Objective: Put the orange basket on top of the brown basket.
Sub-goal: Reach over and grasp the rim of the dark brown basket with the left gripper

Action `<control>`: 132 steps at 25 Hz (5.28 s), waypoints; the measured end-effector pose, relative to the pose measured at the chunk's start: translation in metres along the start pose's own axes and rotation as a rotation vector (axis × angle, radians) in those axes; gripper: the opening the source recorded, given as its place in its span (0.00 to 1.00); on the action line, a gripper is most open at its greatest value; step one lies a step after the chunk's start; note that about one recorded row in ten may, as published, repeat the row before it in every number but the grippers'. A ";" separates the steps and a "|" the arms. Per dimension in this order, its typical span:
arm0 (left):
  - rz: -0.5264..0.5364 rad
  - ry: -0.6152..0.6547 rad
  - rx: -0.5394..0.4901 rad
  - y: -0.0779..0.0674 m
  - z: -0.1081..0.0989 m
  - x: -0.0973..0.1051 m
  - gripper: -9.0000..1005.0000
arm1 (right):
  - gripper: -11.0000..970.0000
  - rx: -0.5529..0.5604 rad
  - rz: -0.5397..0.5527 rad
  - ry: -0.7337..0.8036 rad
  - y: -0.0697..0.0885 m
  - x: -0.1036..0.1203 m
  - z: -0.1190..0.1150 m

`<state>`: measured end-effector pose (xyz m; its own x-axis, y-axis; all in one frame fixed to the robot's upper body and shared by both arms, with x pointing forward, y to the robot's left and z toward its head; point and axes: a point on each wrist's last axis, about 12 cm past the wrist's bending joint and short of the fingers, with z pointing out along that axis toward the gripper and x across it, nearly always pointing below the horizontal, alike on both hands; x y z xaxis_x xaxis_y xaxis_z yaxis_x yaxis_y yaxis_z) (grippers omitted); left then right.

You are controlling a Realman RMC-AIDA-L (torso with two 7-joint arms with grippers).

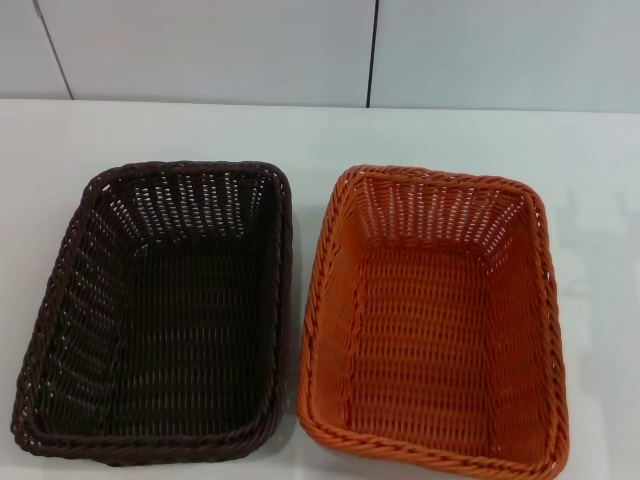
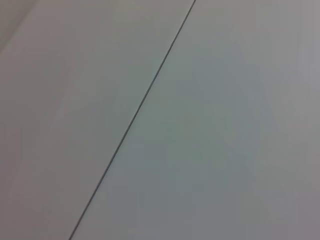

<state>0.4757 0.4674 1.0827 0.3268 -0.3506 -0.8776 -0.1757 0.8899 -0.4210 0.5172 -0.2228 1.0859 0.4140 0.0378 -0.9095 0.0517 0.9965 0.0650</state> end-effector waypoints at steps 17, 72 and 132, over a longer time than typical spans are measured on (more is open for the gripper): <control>0.005 0.015 0.014 0.000 -0.001 0.001 0.61 | 0.63 0.024 -0.008 -0.003 -0.006 0.000 -0.007; 0.582 1.202 0.342 -0.208 0.030 -0.021 0.62 | 0.63 -0.009 -0.012 -0.026 0.002 -0.002 0.006; 0.707 1.342 0.254 -0.209 0.036 0.032 0.51 | 0.63 -0.019 -0.011 -0.037 0.004 -0.003 0.011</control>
<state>0.5558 0.2811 1.1508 -0.8278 0.2788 -0.4869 0.2736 0.9582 0.0836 0.5260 -0.2201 1.0930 0.4470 0.0248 -0.8942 0.0389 0.9981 0.0471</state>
